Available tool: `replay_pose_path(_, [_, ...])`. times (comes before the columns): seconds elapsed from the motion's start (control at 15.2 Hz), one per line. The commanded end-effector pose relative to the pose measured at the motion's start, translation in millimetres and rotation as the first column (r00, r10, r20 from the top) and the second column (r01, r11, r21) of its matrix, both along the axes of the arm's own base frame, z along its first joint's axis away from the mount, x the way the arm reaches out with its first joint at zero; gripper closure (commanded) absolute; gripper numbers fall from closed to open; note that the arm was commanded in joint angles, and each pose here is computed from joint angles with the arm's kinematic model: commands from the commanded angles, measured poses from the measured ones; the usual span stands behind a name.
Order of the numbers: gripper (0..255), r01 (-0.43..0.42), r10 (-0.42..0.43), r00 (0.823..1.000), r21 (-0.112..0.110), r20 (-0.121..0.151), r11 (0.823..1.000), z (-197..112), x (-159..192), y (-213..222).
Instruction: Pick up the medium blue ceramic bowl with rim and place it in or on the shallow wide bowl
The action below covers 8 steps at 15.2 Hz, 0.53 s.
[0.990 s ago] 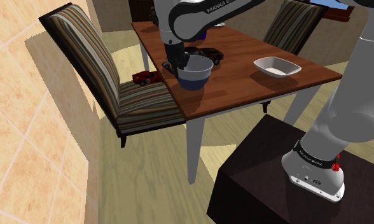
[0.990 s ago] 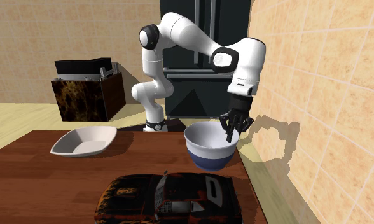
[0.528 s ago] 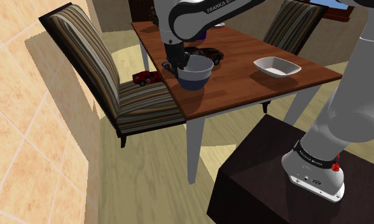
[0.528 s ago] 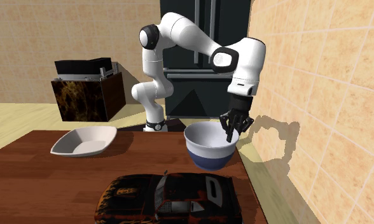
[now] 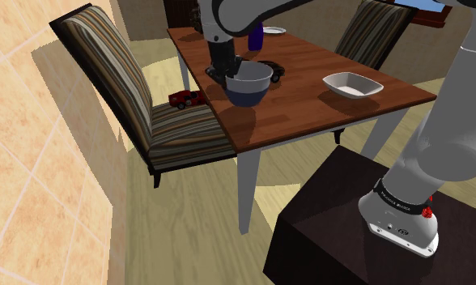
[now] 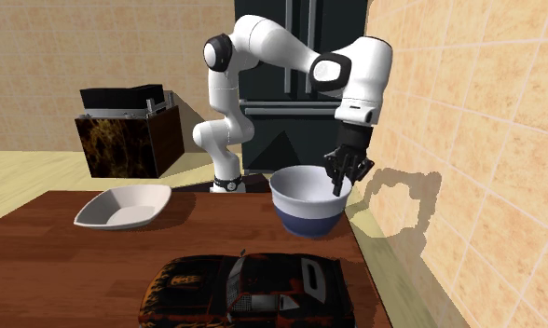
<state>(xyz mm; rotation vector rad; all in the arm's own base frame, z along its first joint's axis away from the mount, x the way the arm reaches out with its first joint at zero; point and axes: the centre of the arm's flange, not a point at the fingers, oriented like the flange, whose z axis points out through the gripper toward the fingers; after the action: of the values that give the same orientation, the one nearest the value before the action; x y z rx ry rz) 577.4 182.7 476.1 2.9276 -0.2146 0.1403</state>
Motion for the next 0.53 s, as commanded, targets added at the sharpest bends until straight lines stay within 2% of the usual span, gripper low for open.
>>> replay_pose_path(0.0, [255,0.000,0.000,1.000,0.000,0.001,1.000,11.6,-1.6,1.3])
replay_pose_path(0.46, [255,0.000,0.000,1.000,0.000,0.001,1.000,48.5,-1.6,1.3])
